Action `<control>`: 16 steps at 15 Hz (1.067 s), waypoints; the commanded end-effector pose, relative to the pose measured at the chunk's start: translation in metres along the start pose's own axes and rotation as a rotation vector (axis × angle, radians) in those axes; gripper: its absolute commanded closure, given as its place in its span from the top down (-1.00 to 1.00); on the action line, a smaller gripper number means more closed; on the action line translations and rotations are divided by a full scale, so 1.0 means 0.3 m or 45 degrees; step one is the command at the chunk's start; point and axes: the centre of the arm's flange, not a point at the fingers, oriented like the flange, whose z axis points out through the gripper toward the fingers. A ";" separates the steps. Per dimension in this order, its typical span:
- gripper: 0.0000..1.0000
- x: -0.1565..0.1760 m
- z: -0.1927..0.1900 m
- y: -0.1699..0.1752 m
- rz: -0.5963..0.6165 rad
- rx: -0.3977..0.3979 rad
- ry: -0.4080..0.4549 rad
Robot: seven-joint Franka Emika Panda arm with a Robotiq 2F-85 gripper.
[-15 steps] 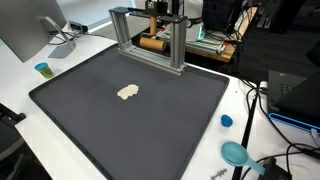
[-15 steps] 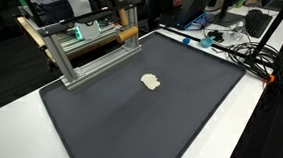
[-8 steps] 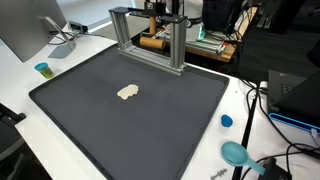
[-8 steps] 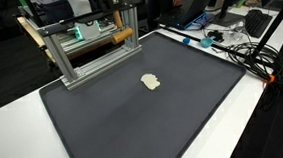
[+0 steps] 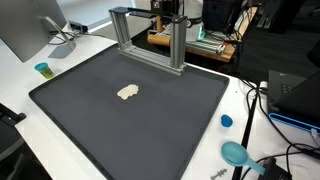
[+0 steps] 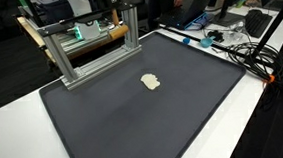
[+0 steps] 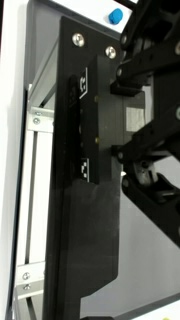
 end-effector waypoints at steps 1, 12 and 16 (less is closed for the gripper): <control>0.44 -0.015 -0.022 -0.039 -0.011 -0.013 -0.040; 1.00 0.105 -0.147 0.042 0.132 0.107 0.052; 1.00 0.100 -0.182 0.116 0.169 0.131 0.149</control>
